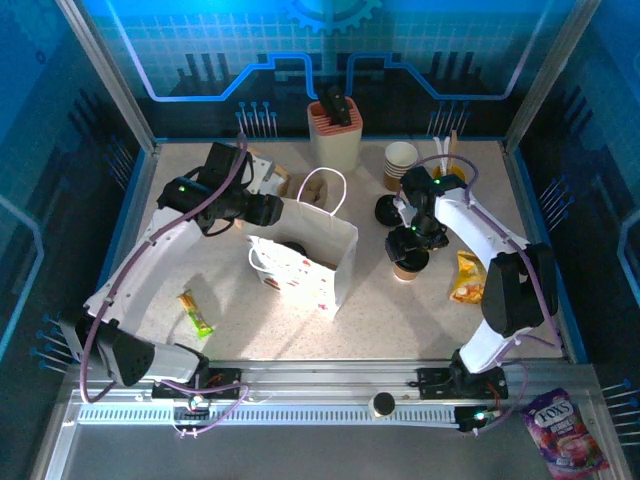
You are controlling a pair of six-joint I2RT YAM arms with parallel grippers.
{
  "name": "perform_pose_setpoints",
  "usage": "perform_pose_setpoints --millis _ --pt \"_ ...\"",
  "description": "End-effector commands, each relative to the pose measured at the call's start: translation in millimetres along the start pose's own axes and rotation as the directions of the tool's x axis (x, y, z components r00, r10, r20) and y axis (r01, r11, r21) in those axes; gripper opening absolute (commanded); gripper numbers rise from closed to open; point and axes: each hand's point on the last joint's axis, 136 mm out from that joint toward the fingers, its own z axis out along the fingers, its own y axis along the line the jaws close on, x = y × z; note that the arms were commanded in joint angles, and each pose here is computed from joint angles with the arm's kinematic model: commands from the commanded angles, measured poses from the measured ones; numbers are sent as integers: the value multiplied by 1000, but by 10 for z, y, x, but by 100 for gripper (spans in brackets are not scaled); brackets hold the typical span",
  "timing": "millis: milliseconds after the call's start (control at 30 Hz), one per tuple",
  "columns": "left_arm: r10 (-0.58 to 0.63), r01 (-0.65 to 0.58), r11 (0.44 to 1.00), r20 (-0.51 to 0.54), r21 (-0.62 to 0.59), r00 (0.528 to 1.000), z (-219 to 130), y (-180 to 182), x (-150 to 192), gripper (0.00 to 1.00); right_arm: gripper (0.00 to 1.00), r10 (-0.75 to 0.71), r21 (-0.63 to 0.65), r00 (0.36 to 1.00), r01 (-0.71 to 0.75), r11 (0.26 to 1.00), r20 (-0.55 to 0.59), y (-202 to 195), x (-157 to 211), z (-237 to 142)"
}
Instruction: Pack the takeout coffee
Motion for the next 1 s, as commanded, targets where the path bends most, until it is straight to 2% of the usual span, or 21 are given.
perform_pose_setpoints --millis 0,667,733,867,967 --pt "3 -3 1000 7 19 1000 -3 -6 -4 63 86 -6 -11 999 5 1000 -49 6 122 49" --pt "-1 1 1000 13 20 1000 -8 -8 -16 65 70 -9 -8 1000 9 1000 -6 18 60 -35" --pt "-8 8 1000 15 21 1000 -14 -10 -23 67 69 -9 -8 1000 9 1000 3 21 60 -74" --pt "-34 33 999 26 8 999 -57 23 -44 81 67 -6 -6 1000 6 1000 30 25 62 -215" --pt "-76 75 997 47 24 996 -144 45 -93 83 67 -4 -3 998 5 1000 63 26 76 -396"
